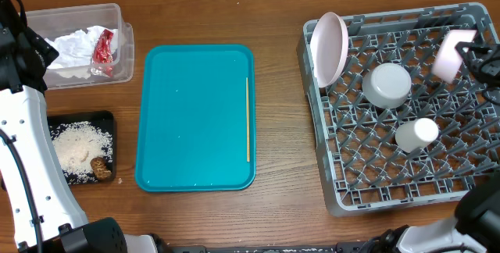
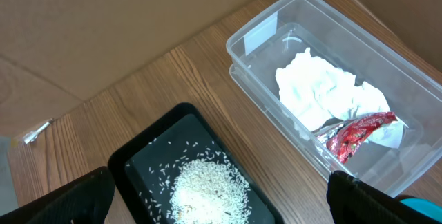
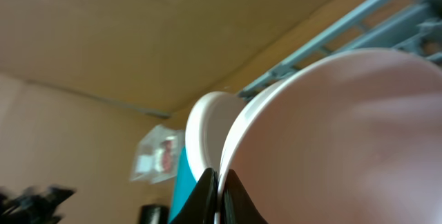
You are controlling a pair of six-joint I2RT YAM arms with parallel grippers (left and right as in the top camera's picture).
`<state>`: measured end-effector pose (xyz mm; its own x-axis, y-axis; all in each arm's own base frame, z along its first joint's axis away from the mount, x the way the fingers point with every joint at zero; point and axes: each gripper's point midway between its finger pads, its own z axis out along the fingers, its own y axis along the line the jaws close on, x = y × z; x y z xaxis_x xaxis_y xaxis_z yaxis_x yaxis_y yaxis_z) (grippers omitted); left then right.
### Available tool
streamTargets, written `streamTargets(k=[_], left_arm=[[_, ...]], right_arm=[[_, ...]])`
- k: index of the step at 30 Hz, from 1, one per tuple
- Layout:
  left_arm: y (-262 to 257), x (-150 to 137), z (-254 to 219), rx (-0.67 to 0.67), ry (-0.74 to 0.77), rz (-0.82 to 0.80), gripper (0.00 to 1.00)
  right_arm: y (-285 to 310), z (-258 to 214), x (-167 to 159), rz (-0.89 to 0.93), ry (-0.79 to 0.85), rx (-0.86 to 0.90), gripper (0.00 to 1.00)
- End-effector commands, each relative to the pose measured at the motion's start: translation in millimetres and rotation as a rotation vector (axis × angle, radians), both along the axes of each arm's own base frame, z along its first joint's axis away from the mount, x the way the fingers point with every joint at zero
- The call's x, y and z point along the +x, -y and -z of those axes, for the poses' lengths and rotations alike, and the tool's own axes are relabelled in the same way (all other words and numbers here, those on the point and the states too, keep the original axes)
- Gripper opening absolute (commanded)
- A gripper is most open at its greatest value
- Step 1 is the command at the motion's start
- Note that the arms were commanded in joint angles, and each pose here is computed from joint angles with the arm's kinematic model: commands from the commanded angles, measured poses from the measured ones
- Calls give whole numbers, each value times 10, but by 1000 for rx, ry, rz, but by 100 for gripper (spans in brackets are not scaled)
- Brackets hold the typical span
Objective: Sort waste into correct bins and load items into the dishwasher
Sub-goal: 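Carry the white plate to the rack's right side and set it down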
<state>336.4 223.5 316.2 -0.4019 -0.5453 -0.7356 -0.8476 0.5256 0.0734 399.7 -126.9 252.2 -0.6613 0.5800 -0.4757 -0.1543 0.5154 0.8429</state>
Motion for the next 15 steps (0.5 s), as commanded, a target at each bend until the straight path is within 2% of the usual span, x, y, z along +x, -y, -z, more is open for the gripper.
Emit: streamTargets(k=[1, 7, 15], left_arm=[[-12, 4, 26, -8, 1, -8, 100], [-13, 4, 25, -8, 1, -8, 100], [-13, 4, 25, -8, 1, -8, 100]], right_arm=[[-122, -9, 41, -96, 76, 116, 4], [-54, 304, 132, -91, 18, 166, 4], [134, 727, 197, 10, -139, 93, 4]])
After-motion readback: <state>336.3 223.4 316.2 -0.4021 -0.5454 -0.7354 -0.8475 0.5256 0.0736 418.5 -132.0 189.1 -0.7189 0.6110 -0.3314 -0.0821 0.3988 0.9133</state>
